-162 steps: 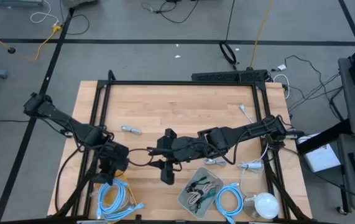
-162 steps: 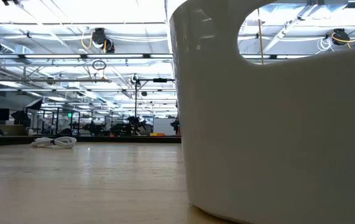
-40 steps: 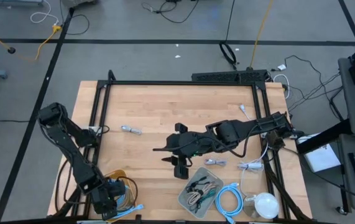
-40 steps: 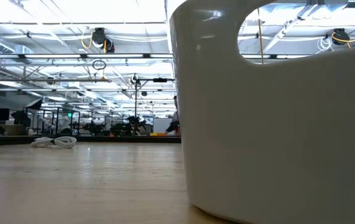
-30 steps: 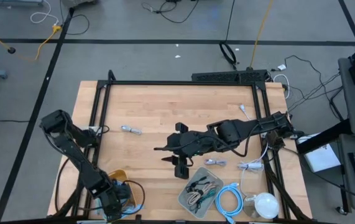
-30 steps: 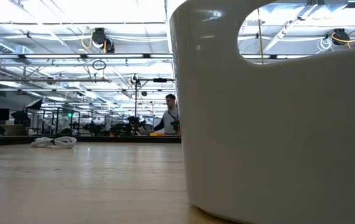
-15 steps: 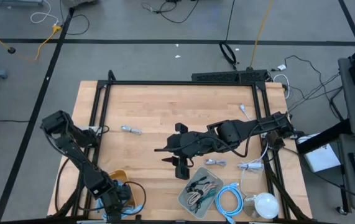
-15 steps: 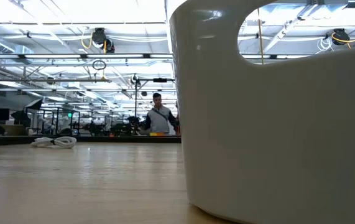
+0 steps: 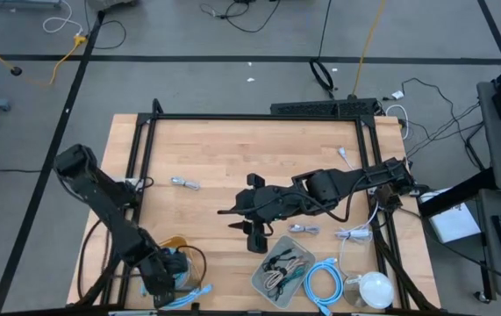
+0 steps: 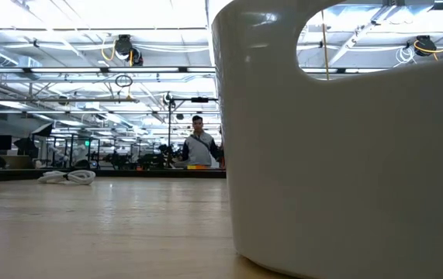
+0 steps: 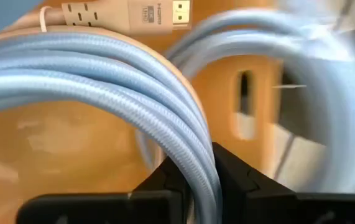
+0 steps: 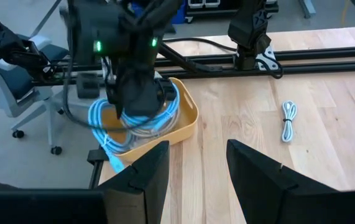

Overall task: Sort cables
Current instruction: Adjust the HDMI cables in the yellow bin

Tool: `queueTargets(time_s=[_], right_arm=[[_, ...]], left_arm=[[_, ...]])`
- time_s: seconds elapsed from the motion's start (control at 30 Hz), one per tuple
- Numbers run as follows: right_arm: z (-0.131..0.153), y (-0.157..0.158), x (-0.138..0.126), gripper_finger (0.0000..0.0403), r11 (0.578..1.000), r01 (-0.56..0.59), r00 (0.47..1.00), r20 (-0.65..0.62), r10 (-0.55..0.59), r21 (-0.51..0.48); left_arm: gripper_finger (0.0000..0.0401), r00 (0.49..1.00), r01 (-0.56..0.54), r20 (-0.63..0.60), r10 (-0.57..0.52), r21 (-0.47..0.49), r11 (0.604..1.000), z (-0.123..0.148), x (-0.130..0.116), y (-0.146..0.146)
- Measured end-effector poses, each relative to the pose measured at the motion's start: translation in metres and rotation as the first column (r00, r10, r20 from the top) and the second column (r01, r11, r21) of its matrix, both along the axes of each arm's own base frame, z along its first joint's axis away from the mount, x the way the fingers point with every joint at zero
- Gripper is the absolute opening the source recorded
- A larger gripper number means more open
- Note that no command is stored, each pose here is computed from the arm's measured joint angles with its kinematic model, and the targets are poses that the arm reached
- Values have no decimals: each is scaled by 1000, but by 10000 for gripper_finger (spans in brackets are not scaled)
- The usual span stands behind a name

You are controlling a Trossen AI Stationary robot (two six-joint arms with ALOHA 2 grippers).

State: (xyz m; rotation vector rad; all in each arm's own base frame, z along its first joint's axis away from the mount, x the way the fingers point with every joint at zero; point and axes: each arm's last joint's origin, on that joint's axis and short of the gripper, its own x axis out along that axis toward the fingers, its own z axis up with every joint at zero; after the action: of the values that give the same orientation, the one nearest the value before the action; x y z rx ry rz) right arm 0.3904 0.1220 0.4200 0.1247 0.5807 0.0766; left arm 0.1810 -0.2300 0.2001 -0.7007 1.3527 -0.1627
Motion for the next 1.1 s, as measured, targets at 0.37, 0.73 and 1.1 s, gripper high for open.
queueTargets(time_s=[0.37, 0.73, 1.1], right_arm=[[0, 0, 0, 155, 1000, 0, 1000, 0, 0, 0], [0, 0, 0, 155, 1000, 0, 1000, 0, 0, 0], [3, 7, -5, 155, 1000, -21, 1000, 9, 21, 3]], left_arm=[[42, 980, -16, 192, 48, -165, 986, 52, -4, 18], [42, 938, 122, 347, 24, -392, 912, 77, 9, 13], [42, 924, 41, 336, 181, -557, 829, 1, -13, 29]])
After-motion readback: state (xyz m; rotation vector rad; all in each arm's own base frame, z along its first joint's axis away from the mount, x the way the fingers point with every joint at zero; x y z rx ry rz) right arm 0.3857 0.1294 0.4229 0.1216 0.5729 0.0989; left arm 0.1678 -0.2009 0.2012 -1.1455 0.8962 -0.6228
